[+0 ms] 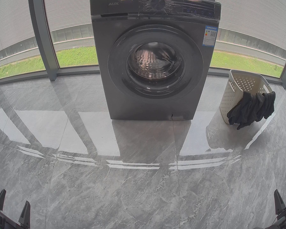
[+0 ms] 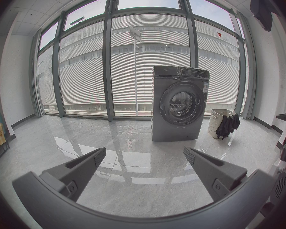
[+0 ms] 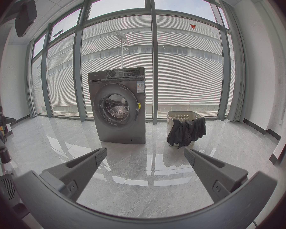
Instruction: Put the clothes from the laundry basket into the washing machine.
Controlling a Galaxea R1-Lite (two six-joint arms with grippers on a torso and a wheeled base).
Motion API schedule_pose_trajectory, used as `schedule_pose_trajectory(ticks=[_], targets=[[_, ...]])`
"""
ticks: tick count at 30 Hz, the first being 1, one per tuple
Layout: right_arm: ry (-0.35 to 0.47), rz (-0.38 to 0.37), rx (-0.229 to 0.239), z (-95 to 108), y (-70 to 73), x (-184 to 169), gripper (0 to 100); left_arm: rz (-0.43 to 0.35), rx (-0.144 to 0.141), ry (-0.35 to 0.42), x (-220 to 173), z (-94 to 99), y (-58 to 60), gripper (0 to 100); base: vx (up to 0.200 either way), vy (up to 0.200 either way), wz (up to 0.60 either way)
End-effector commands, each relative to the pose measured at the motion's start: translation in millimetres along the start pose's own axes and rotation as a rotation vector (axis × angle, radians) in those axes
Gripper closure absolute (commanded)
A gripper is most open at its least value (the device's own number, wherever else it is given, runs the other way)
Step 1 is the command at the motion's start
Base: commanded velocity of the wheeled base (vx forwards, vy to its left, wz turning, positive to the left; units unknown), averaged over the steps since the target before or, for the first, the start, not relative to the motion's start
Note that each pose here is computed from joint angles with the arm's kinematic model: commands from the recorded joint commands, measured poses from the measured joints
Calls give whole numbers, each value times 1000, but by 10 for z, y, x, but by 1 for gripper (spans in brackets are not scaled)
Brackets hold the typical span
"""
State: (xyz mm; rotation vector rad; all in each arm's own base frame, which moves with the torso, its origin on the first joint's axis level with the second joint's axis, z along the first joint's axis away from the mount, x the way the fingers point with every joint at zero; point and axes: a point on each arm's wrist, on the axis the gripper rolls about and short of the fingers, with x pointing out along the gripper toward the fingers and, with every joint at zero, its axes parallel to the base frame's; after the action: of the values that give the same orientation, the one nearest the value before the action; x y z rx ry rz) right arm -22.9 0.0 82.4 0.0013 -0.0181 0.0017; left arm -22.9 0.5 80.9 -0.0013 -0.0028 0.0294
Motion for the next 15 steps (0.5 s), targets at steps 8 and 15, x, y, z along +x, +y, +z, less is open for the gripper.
schedule_pose_trajectory(ticks=[8, 15], targets=[[1, 1, 0, -52, 0, 0, 0, 0, 1, 0, -1, -48, 0, 0, 0, 0, 0], [1, 1, 0, -52, 0, 0, 0, 0, 1, 1, 1, -52, 0, 0, 0, 0, 0]])
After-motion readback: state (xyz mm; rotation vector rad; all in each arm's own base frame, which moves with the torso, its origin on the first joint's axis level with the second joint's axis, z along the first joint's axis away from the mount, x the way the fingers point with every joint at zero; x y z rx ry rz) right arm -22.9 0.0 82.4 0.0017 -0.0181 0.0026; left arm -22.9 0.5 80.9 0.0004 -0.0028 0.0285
